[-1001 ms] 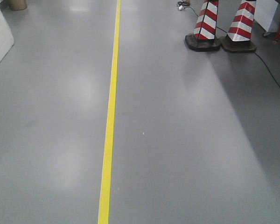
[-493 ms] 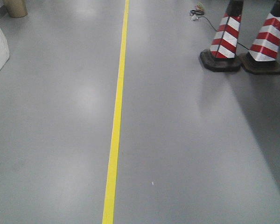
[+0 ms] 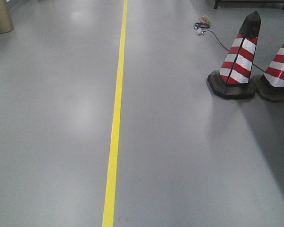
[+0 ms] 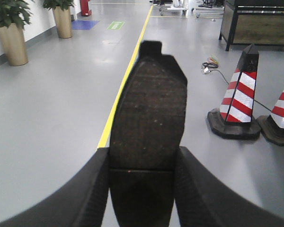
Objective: Move and align brake pads A on conveyor
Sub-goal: 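Drive the base along the yellow floor line past the cones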
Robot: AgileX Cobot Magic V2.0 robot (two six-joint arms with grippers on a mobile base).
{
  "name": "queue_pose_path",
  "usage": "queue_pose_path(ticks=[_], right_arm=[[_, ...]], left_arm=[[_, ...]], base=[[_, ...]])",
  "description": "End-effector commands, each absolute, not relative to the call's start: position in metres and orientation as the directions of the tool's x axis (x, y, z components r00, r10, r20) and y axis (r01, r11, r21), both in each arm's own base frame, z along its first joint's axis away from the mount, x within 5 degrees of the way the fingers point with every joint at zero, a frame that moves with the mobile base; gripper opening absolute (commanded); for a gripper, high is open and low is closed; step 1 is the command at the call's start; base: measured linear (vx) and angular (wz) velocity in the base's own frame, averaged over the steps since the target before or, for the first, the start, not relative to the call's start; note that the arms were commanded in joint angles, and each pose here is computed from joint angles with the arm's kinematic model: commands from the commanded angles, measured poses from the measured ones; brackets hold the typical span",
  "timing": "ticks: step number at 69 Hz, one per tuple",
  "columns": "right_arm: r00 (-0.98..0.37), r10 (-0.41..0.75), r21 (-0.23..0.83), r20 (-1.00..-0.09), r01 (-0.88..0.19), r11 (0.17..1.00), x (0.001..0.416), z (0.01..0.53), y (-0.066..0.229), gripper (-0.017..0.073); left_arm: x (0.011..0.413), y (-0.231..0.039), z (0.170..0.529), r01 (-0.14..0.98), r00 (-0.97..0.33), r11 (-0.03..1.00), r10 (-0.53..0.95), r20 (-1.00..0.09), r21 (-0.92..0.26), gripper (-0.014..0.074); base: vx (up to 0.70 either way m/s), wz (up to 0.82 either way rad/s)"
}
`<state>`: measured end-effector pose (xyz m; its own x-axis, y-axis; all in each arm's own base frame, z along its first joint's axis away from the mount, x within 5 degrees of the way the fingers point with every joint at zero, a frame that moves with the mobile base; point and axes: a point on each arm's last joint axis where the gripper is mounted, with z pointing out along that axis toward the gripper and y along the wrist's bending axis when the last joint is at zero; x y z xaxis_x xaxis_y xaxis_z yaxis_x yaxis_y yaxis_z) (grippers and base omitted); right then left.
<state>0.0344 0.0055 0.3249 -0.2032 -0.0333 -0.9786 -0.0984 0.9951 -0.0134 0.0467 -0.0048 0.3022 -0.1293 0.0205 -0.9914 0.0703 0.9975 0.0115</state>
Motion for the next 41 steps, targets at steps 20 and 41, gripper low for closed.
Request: queue_pose_path(ticks=[20,41], right_arm=[[-0.092,-0.032,-0.024,-0.995,-0.087,0.996,0.0351,0.3414,0.0048,-0.0006],[-0.092,-0.032,-0.024,-0.995,-0.087,0.996,0.0351,0.3414,0.0048,-0.0006]], left_arm=[[0.0469,-0.0047,0.3193,0.068,-0.023,0.998,0.004,-1.000,0.002,-0.0006],[0.0467,-0.0047,0.3194,0.068,-0.021,0.998,0.004,-1.000,0.002,-0.0006]], base=[[0.81,-0.14],[0.78,0.04]])
